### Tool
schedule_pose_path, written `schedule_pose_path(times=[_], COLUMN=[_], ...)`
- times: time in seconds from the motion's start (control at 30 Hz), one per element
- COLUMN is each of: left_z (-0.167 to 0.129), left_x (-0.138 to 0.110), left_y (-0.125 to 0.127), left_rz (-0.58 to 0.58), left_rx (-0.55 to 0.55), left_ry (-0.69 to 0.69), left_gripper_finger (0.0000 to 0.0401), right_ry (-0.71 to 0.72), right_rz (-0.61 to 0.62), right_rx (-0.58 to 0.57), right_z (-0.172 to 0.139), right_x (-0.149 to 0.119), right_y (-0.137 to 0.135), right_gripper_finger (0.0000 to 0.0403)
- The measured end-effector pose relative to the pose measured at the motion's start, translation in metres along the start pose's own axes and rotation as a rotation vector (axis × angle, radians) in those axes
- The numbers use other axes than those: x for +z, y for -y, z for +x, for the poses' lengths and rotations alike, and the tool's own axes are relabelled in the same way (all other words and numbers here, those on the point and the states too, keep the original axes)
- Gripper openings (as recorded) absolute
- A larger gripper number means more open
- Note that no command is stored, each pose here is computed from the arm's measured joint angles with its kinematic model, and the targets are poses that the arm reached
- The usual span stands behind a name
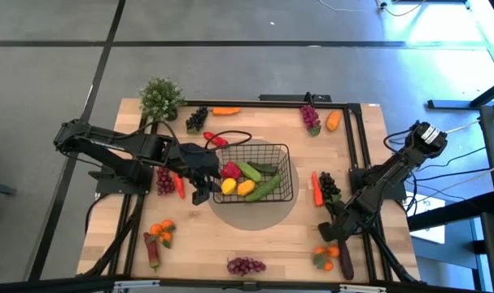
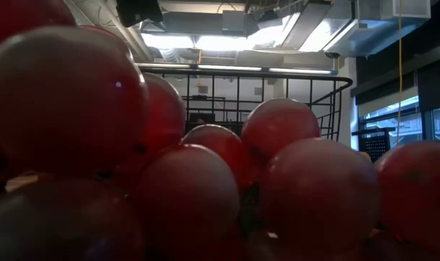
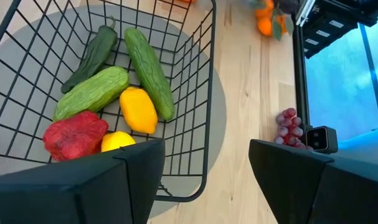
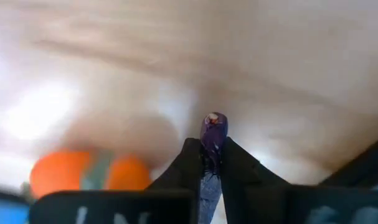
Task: Build produce basket
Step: Put the eggplant into the basket
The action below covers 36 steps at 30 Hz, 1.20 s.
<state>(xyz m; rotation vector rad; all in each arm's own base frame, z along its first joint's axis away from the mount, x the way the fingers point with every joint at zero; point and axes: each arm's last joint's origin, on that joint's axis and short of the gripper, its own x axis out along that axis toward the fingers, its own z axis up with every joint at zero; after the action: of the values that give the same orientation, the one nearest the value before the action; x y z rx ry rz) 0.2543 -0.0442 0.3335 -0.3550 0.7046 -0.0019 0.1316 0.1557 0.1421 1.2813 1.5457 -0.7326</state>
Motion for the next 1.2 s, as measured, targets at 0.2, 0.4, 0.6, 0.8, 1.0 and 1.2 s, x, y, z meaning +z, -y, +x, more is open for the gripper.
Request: schedule_pose_path(times=[0.2,0.4,0.6,0.8,1.0,1.2], left_z=[0.0,0.0,0.0,0.0,0.0,0.0], left_x=[0.0,0.0,0.0,0.0,0.0,0.0], left_y=[0.0,0.0,0.0,0.0,0.0,0.0], left_rz=[0.0,0.002,0.003,0.003,0.003,0.003], left_rx=[0.0,0.0,0.0,0.0,0.0,0.0], left_ry=[0.0,0.0,0.0,0.0,0.0,0.0], left_gripper_finger=[0.022,0.022,0.022,0.022,0.022,0.022], right_ry=[0.02,0.092,0.149,0.204,0.27,0.39], right_rz=[-0.036,-0.052,-0.091,-0.162,-0.297,-0.435], right_rx=[0.011,-0.07,-0.072,-0.03,0.096,0.276], right_z=[-0.03,-0.077,-0.133,-0.189,-0.221,-0.245], right_x=[-0.012,-0.016,-0.014,-0.002,0.027,0.067], right_y=[-0.023,-0.038,-0.054,-0.063,-0.077,-0.093], right_gripper_finger=[0.0006,0.0009,0.001,0.0011,0.0011,0.0011])
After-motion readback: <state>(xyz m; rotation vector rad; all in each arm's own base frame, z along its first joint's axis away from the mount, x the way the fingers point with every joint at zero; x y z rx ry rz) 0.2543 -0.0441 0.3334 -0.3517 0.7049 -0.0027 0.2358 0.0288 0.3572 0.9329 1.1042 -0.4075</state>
